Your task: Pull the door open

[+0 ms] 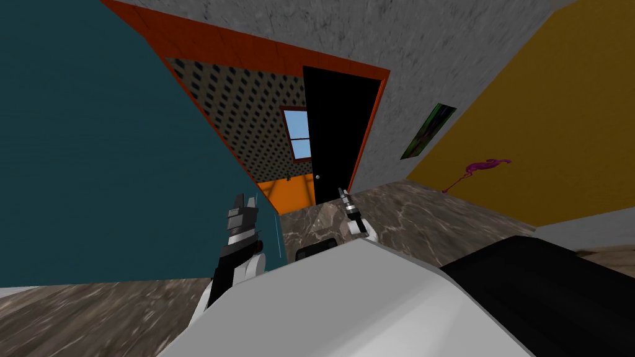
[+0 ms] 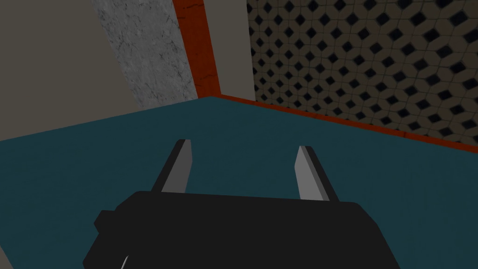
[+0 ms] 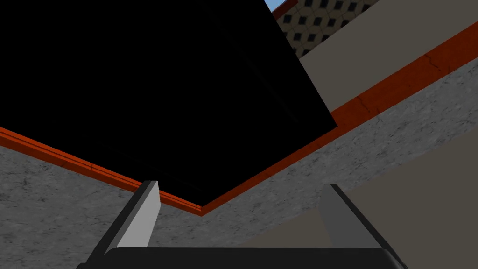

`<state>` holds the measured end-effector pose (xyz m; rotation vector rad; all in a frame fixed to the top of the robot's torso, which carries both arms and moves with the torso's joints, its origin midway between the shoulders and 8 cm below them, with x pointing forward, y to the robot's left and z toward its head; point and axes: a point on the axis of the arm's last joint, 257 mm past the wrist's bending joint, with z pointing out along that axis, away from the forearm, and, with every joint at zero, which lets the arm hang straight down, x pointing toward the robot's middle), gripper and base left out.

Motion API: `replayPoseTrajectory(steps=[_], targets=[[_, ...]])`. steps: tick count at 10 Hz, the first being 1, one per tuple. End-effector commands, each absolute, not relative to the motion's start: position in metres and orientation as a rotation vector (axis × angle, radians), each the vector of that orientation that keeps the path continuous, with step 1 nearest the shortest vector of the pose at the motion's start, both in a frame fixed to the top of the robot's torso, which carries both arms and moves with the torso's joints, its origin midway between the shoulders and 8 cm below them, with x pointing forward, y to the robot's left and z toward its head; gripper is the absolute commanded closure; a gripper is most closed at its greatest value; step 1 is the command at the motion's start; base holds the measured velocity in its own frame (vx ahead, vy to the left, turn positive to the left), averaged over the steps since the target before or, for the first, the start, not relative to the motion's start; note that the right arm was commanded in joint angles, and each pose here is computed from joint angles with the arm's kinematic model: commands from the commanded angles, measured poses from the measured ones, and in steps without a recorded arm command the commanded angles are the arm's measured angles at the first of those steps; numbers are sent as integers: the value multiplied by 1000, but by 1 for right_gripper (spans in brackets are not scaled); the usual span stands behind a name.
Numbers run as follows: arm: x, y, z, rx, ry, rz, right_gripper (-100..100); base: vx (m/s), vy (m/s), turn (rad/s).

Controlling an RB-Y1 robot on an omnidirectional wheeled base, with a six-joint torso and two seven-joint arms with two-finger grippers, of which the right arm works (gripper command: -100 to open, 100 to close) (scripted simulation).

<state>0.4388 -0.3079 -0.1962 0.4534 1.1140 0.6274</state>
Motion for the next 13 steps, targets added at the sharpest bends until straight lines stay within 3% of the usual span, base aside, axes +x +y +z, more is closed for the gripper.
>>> replayPoseTrajectory(steps=[1, 13], targets=[[443, -307, -207, 429, 1143, 583, -100, 98, -20, 2], [463, -297, -286, 254, 1334, 314, -100, 99, -11, 0]])
